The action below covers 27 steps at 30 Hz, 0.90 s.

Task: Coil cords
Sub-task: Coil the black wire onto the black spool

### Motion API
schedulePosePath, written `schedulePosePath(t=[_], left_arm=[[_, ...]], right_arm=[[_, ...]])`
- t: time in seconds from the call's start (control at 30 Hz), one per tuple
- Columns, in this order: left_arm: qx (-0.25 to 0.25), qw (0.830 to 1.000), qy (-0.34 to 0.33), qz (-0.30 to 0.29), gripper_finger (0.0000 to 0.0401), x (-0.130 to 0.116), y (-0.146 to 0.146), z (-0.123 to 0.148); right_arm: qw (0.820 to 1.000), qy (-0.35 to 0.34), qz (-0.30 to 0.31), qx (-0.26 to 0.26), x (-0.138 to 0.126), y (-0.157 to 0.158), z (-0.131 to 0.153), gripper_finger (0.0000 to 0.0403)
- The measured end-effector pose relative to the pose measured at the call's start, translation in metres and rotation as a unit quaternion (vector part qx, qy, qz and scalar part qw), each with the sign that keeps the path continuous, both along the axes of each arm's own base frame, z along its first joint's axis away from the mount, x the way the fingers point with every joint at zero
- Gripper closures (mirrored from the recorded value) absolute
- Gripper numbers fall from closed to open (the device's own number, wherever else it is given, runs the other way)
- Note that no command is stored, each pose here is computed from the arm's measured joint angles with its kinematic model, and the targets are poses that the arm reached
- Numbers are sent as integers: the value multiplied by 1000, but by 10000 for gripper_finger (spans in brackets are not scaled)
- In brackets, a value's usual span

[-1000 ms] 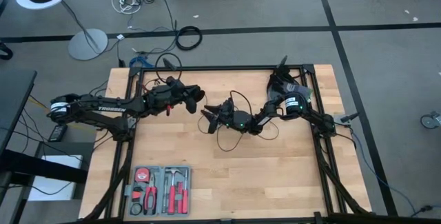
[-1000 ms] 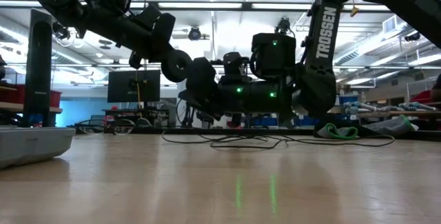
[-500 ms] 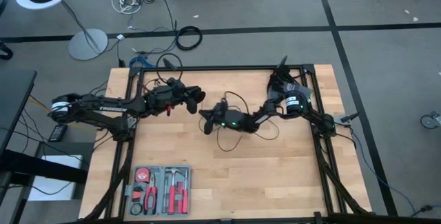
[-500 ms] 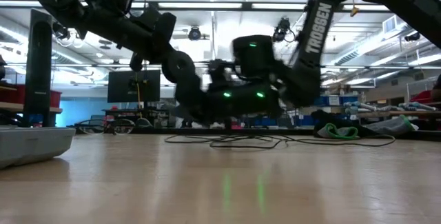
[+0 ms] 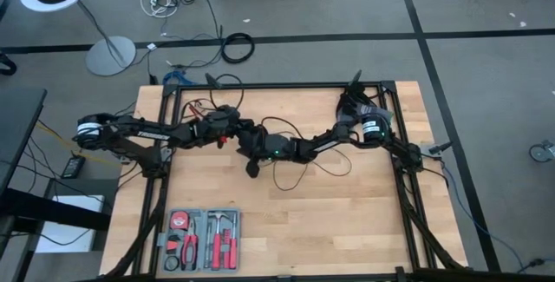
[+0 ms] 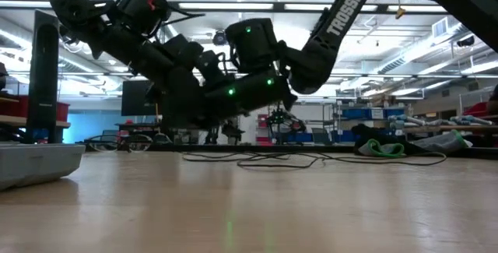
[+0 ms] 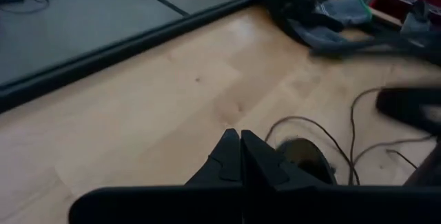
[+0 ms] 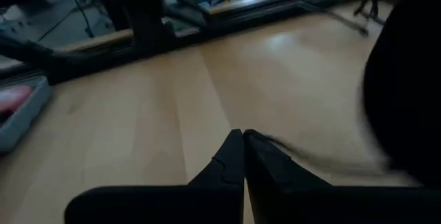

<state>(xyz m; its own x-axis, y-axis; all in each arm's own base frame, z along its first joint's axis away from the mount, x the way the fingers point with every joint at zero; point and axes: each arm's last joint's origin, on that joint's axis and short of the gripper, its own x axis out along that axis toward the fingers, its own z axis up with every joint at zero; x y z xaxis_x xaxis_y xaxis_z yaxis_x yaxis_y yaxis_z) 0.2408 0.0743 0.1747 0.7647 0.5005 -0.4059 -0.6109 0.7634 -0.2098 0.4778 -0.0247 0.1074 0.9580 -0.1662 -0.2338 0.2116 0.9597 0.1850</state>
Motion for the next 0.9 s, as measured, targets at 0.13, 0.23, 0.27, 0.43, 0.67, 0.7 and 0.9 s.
schedulePosePath(t=[0.13, 0.23, 0.27, 0.43, 0.67, 0.7, 0.9], left_arm=[[-10, 1000, 15, -10, 401, -1, -1, -3], [-6, 1000, 18, -17, 401, -1, -2, -2], [-5, 1000, 17, -17, 401, 0, -2, -2], [-8, 999, 26, -23, 401, -1, -2, -4], [-15, 998, 54, -26, 401, -3, -3, -9], [-12, 998, 57, -27, 401, -4, -3, -9], [-4, 994, 93, -49, 401, -6, -4, -15]], right_arm=[[999, 8, 11, -29, -3, -2, 13, 402], [999, 28, 14, -38, -6, -2, 24, 403], [998, 35, 11, -44, -6, -3, 26, 403], [996, 69, 14, -60, -10, -5, 32, 403], [993, 100, 45, -52, -15, -6, 38, 403], [992, 105, 46, -51, -16, -6, 39, 403], [993, 92, 51, -49, -19, -8, 59, 403]])
